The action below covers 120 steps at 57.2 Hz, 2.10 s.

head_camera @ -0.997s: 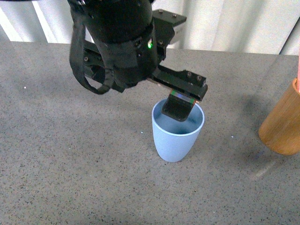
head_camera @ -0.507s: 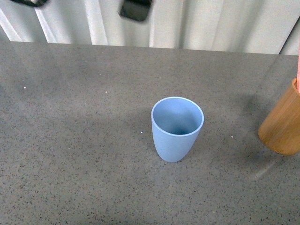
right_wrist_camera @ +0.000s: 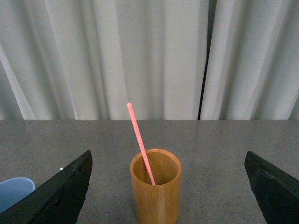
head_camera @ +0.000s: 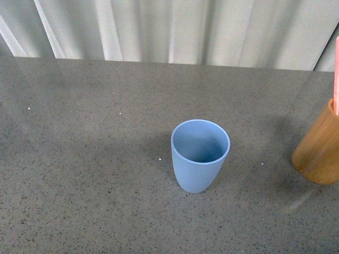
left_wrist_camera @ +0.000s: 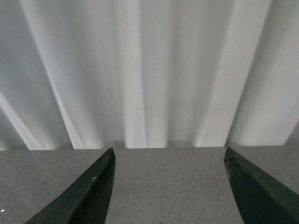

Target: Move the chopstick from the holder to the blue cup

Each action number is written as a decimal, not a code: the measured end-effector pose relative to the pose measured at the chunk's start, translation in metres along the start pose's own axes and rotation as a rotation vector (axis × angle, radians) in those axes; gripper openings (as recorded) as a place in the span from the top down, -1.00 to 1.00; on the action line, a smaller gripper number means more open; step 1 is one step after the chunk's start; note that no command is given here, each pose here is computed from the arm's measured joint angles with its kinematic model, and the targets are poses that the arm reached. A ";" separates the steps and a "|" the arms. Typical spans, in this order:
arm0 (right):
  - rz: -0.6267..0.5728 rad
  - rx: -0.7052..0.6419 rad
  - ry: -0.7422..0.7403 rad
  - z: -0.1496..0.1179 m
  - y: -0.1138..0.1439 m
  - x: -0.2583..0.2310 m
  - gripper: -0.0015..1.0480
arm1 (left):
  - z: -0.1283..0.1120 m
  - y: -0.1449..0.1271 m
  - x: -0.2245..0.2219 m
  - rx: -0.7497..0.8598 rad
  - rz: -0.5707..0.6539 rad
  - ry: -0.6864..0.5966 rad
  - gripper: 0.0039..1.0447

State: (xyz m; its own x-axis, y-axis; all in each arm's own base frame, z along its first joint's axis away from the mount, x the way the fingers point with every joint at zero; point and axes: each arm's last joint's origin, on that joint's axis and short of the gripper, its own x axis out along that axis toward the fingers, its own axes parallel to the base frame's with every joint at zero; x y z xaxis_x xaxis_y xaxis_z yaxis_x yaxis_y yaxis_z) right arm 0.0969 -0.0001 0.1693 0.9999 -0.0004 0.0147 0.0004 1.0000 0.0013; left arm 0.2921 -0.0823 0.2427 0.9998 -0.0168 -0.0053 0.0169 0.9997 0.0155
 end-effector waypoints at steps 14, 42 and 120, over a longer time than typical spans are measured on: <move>0.000 0.000 0.000 0.000 0.000 0.000 -0.81 | -0.032 0.037 -0.053 -0.012 0.011 0.005 0.66; 0.000 0.000 0.000 0.000 0.000 0.000 -0.81 | -0.062 0.066 -0.117 -0.017 0.012 0.003 0.94; 0.000 0.000 0.000 0.000 0.000 0.000 -0.81 | -0.072 0.078 -0.180 -0.017 0.015 -0.027 0.94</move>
State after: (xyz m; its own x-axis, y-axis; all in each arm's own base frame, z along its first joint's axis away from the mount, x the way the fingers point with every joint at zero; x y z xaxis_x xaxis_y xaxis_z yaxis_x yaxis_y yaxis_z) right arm 0.0969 -0.0001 0.1693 0.9999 -0.0004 0.0147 0.0004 1.0000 0.0017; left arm 0.1127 -0.0002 0.1731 0.9998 -0.0019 0.0216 0.0020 1.0000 -0.0021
